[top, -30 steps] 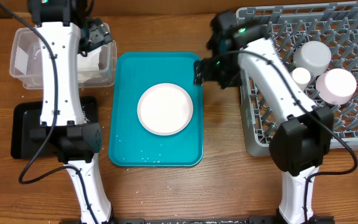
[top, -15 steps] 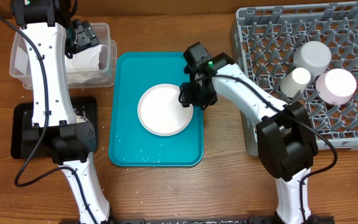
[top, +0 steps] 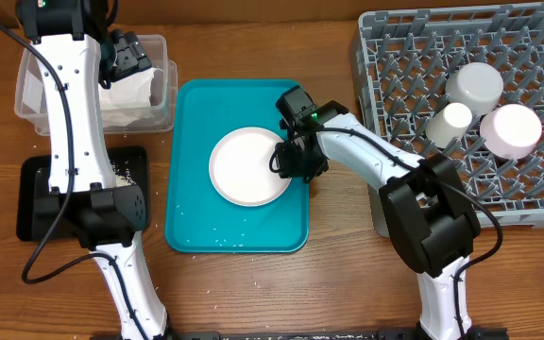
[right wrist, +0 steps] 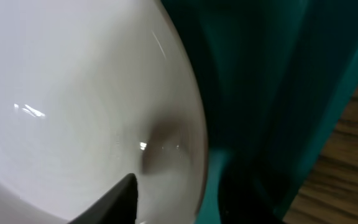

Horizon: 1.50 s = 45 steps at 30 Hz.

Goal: Sort waste into correct bins and load items into the dishwasher
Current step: 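Withdraw the left gripper and grasp the plate rim with the right gripper, then lift the plate and carry it right toward the rack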

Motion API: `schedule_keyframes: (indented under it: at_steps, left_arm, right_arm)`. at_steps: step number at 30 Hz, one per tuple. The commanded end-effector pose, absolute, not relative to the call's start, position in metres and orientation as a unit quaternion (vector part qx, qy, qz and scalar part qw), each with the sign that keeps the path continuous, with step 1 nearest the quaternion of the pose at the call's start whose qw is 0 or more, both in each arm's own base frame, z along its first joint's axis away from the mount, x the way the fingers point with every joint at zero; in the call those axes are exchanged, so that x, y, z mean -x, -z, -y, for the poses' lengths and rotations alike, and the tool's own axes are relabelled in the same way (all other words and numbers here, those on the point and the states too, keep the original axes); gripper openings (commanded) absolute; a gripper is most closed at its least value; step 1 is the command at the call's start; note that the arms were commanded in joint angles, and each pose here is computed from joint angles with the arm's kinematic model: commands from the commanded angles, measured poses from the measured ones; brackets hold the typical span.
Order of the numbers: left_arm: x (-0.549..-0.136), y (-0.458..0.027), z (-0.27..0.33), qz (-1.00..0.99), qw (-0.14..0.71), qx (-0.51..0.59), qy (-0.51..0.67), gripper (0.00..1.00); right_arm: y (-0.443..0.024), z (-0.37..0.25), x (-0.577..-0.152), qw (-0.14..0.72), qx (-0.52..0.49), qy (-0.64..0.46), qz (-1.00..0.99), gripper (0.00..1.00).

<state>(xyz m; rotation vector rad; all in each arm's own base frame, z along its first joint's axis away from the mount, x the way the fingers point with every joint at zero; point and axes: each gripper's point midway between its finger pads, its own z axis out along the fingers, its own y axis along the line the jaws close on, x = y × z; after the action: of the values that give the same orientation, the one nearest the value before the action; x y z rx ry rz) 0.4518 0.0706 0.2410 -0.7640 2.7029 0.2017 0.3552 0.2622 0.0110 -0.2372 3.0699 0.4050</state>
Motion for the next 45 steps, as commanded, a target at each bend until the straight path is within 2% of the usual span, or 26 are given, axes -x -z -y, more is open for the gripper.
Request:
schedule_keyframes:
  at_steps: [1,3,6,11,13,19,24,32,45]
  left_arm:
    - [-0.452,-0.244,-0.072,-0.948,0.166,0.261,-0.077,1.00]
    - [-0.452,-0.244,-0.072,-0.948,0.166,0.261,-0.078,1.00]
    - [-0.452,-0.244,-0.072,-0.948,0.166,0.261,-0.078,1.00]
    - [-0.452,-0.244,-0.072,-0.948,0.166,0.261,-0.078,1.00]
    - [-0.452,-0.244,-0.072,-0.948,0.166,0.261,-0.078,1.00]
    - [-0.452,-0.244,-0.072,-0.948,0.165,0.260,-0.078,1.00]
    - [-0.452,-0.244,-0.072,-0.948,0.166,0.261,-0.078,1.00]
    - [-0.452,-0.244,-0.072,-0.948,0.166,0.261,-0.078,1.00]
    - [-0.452,-0.244,-0.072,-0.948,0.166,0.261,-0.078,1.00]
  right_arm:
    - [-0.006,-0.259,-0.353,0.015,0.063,-0.120,-0.991,0.27]
    - [-0.008,-0.258,-0.354,0.013,0.053,-0.119,-0.991,0.14]
    - [-0.020,-0.260,-0.358,0.012,0.047,-0.123,-0.991,0.04]
    - [-0.065,-0.257,-0.386,0.041,0.036,-0.128,-0.990,0.04]
    - [-0.106,-0.233,-0.417,0.088,0.011,-0.097,-0.991,0.04]
    - [-0.217,-0.119,-0.479,0.241,-0.088,0.051,-0.965,0.04]
    - [-0.269,-0.027,-0.492,0.307,-0.172,0.158,-0.923,0.04]
    - [-0.273,0.054,-0.495,0.316,-0.241,0.253,-0.882,0.04]
    - [-0.238,0.081,-0.510,0.337,-0.263,0.341,-0.837,0.04]
